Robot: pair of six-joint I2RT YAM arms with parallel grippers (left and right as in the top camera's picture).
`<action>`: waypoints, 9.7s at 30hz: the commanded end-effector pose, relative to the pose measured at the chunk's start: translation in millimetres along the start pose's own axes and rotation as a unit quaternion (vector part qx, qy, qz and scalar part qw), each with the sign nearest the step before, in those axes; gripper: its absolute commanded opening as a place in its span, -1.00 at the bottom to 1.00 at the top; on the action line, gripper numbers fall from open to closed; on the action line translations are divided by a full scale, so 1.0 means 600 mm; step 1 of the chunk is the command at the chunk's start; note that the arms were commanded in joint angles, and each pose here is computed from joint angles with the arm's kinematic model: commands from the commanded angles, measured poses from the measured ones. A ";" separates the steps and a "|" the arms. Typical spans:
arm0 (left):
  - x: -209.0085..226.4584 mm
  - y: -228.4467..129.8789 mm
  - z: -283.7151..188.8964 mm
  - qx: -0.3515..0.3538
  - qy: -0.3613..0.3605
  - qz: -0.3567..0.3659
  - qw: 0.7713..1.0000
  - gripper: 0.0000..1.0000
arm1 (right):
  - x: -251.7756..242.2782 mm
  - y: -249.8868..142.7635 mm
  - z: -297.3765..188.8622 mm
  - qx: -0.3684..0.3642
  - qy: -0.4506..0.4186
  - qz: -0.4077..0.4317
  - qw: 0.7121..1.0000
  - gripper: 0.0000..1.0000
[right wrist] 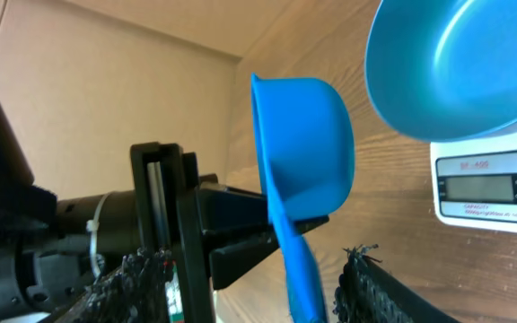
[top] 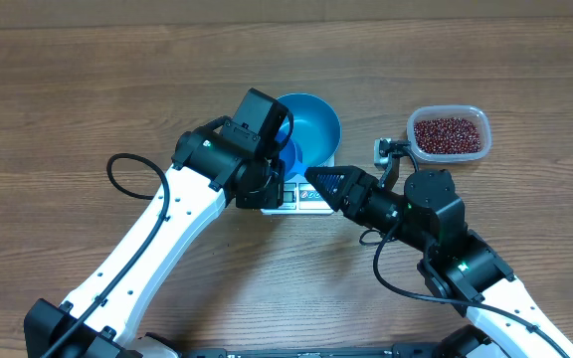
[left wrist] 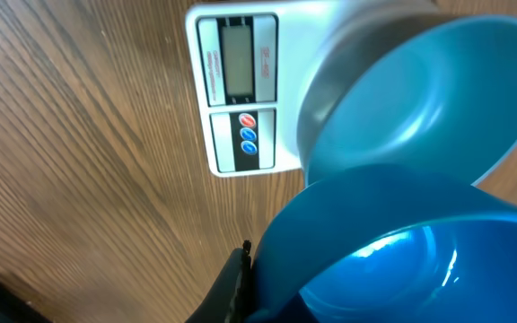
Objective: Scoop item into bowl and weigh 150g on scale
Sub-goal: 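Close the right gripper on the scoop handle, taking it from the left, then open the left gripper and pull the scoop away with the right gripper, then lower the scoop with the right gripper into the red bean tub, then push the blue scoop down into the beans with the right gripper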
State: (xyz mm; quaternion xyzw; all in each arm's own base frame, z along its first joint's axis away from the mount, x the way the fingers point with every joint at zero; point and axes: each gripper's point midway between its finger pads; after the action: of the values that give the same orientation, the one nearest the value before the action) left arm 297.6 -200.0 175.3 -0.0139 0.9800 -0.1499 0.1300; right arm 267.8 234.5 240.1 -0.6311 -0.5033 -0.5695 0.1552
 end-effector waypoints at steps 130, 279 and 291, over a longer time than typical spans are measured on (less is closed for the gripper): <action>0.007 -0.050 0.011 0.050 0.015 0.022 0.998 -0.63 | -0.007 0.033 0.009 -0.056 -0.030 -0.010 0.998 -0.92; -0.060 -0.009 -0.214 -0.085 -0.210 0.707 0.670 0.99 | -0.292 0.362 -0.152 0.080 -0.677 -0.252 0.687 -0.92; -0.060 -0.009 -0.214 -0.085 -0.210 0.707 0.670 1.00 | -0.314 0.374 -0.149 0.109 -0.696 -0.288 0.649 -0.92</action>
State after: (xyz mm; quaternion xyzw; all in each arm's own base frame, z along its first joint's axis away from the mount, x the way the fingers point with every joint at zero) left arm 297.7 -167.5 294.4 0.6414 0.6591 0.0667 0.3870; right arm 424.0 -13.9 179.2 -0.6640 -0.6703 0.0637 -0.3251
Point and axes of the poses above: each gripper's point midway between its finger pads, its own z axis out along the fingers, its own x axis along the line the jaws close on, y = z × x, and after that the axes turned 5 degrees about -z, right-handed
